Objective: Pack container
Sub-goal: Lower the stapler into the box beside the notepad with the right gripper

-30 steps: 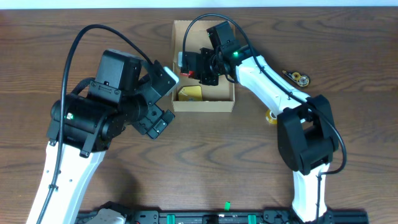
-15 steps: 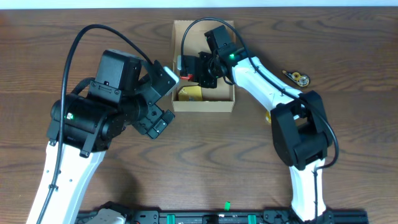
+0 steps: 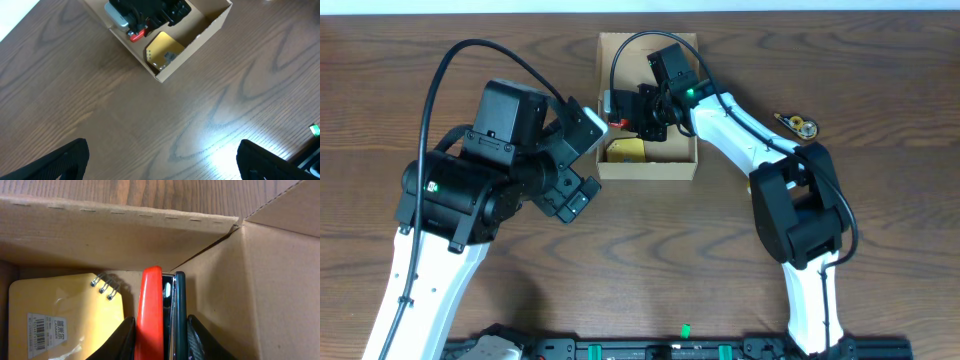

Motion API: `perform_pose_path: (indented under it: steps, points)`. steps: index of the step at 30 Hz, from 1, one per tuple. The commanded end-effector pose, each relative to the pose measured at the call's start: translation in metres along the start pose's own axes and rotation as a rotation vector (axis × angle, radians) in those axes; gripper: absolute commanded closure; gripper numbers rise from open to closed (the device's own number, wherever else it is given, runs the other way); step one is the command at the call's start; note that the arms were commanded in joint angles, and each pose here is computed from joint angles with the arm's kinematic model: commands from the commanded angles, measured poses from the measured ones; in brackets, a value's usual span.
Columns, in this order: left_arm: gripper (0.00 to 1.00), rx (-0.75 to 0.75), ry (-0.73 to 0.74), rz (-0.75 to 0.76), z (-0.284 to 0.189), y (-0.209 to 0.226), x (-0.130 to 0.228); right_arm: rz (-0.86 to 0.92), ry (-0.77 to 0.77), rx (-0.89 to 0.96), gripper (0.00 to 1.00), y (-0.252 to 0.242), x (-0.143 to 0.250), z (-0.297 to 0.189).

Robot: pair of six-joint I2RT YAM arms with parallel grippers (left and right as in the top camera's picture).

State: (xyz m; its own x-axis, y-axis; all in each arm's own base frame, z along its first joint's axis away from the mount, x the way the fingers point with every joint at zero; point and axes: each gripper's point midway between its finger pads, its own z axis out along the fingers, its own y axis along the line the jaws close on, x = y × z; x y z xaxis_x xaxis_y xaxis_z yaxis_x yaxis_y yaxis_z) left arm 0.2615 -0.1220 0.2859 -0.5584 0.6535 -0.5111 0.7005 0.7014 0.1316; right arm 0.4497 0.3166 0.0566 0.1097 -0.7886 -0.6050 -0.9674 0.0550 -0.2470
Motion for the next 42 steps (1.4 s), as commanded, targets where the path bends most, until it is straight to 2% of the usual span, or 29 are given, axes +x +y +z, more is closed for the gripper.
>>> perform_pose_path:
  steps: [1, 21, 30, 37, 42]
  points:
    - [0.05, -0.016, -0.024, 0.011, -0.008, 0.003, -0.006, -0.022, -0.024, -0.019, 0.87, 0.005, -0.007, 0.007]
    - [0.05, -0.016, -0.024, 0.011, -0.008, 0.003, -0.006, -0.027, -0.023, -0.023, 0.83, 0.012, -0.012, 0.023]
    - [0.05, -0.016, -0.024, 0.011, -0.008, 0.003, -0.006, -0.036, 0.011, 0.021, 0.85, 0.003, -0.007, 0.023]
    - [0.05, -0.016, -0.024, 0.011, -0.008, 0.003, -0.006, -0.038, 0.008, 0.025, 0.79, 0.002, -0.008, 0.023]
    - [0.05, -0.016, -0.024, 0.011, -0.008, 0.003, -0.006, -0.038, 0.008, 0.025, 0.70, 0.002, -0.008, 0.023]
